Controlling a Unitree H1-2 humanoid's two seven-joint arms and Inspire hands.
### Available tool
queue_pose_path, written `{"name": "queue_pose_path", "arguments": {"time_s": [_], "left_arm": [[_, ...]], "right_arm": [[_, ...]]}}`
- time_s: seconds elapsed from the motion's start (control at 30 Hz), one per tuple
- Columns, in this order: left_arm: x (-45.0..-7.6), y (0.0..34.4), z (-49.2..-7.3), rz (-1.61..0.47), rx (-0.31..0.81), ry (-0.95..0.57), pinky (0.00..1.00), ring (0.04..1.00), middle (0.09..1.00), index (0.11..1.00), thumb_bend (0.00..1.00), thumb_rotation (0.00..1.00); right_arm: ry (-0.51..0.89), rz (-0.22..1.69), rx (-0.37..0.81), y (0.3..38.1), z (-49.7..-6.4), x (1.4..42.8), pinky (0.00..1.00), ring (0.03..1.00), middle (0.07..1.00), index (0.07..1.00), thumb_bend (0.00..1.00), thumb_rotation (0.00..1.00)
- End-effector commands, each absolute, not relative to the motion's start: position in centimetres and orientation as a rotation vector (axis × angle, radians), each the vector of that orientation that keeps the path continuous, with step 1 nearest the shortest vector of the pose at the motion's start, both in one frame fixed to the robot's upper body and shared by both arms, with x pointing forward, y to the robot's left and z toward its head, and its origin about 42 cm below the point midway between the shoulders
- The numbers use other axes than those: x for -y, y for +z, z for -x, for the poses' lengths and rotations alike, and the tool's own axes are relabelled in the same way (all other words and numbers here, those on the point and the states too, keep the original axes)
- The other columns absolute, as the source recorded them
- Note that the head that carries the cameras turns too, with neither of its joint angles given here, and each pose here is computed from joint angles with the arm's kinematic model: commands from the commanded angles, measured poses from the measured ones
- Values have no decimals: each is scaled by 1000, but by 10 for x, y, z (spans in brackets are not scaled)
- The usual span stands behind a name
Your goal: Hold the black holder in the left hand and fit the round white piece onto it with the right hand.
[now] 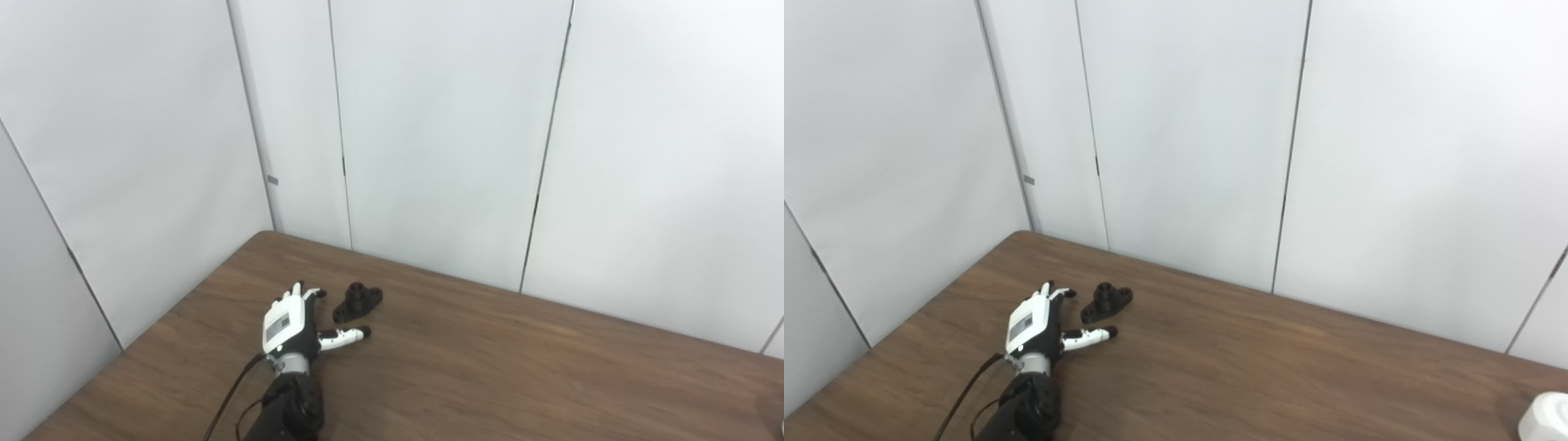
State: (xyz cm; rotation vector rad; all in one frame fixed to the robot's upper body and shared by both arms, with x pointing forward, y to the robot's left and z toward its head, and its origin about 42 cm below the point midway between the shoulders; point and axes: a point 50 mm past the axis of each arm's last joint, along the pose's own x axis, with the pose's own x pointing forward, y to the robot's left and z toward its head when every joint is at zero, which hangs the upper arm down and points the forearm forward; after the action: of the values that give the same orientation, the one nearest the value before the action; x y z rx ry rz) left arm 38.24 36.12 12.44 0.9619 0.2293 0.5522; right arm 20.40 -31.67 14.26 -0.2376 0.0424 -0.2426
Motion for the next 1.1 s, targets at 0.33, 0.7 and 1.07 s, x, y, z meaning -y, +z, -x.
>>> {"name": "queue_pose_path", "arguments": {"time_s": [0.33, 0.7, 1.07], "left_arm": [[-352, 140, -404, -959, -201, 514, 1000, 1000, 1000, 823, 951, 383], [-351, 133, -405, -967, -210, 552, 1000, 982, 980, 584, 683, 122], [-351, 130, -401, -1044, -200, 540, 937, 934, 921, 480, 520, 47]], "right_arm": [[-265, 257, -43, 144, -189, 320, 502, 674, 761, 794, 387, 288], [-267, 246, -43, 151, -184, 316, 516, 689, 768, 800, 388, 289], [-279, 222, -33, 153, -184, 317, 494, 669, 751, 791, 379, 259]]}}
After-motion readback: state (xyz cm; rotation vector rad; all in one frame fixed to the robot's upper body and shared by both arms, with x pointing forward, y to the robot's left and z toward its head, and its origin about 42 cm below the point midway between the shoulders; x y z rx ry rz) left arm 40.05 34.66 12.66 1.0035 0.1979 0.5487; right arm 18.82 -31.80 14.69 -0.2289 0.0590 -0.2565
